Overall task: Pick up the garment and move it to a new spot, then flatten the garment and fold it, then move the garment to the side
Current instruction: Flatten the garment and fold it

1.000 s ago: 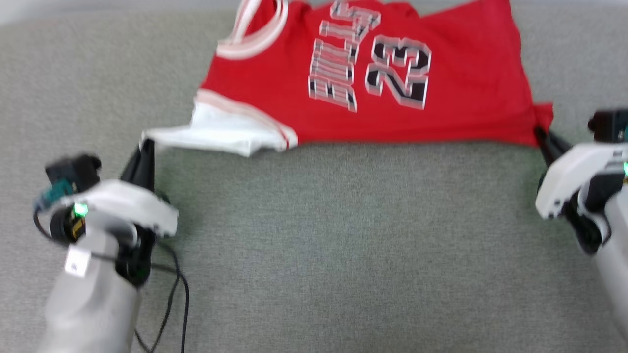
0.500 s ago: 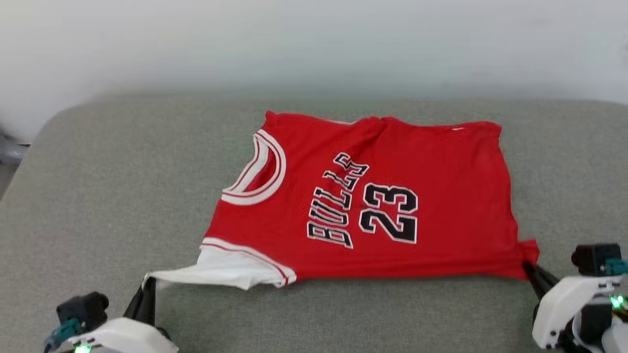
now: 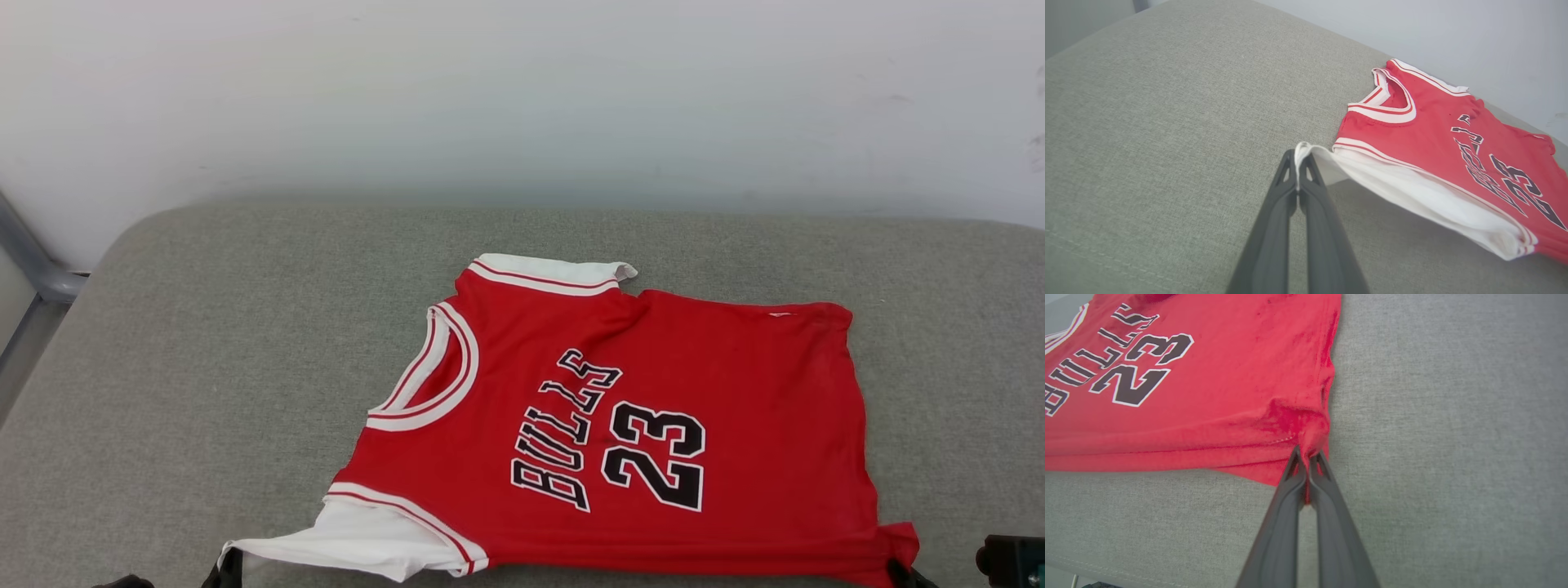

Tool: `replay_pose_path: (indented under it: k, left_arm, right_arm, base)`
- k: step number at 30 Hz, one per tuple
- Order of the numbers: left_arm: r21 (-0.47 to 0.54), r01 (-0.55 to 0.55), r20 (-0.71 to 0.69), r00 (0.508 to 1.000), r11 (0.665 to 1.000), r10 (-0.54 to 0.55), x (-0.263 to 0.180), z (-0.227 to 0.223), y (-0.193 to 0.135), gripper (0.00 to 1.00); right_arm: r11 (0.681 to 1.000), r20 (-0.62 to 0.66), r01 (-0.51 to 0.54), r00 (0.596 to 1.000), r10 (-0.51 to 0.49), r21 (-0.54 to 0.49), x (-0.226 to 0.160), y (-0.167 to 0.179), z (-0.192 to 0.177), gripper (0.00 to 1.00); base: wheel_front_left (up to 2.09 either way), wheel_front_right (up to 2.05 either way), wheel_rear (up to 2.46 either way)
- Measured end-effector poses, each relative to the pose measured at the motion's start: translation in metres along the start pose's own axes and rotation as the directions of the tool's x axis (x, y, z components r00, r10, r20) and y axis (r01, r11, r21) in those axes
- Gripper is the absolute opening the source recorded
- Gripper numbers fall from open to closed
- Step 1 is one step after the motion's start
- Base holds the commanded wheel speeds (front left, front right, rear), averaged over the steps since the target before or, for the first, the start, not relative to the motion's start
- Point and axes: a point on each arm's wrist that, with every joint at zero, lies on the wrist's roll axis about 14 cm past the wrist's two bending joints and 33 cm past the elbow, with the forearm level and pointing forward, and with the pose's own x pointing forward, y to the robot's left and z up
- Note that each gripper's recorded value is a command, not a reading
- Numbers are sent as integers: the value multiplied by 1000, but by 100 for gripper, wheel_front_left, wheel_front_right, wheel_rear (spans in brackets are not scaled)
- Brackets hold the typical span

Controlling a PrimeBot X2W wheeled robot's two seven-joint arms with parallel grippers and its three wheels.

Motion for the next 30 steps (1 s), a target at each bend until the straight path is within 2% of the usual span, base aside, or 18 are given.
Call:
replay_pose_path:
  k: [8,15,19,24,25,30]
  left_arm:
    - [28,71,41,997,997,-72,3,23,-23,0]
    - [57,204,52,977,977,-207,41,38,-67,0]
    - [48,244,40,969,969,-246,69,38,-85,0]
    - [42,274,-52,961,961,-272,115,9,-103,0]
    - [24,273,-105,957,962,-269,130,-10,-107,0]
    - [9,268,-184,947,963,-262,144,-38,-107,0]
  right_arm:
    - [1000,15,9,1000,-9,-2,-10,6,14,0]
    - [999,-4,0,1000,0,-43,8,10,28,0]
    - [997,-28,-8,1000,6,-74,25,9,34,0]
    - [995,-96,-28,995,19,-96,60,9,25,0]
    - [996,-130,-28,991,17,-88,72,5,15,0]
    - [997,-146,-33,989,22,-76,88,4,6,0]
  base:
    - [0,0,0]
    - [0,0,0]
    - [0,0,0]
    - [0,0,0]
    - [0,0,0]
    - [0,0,0]
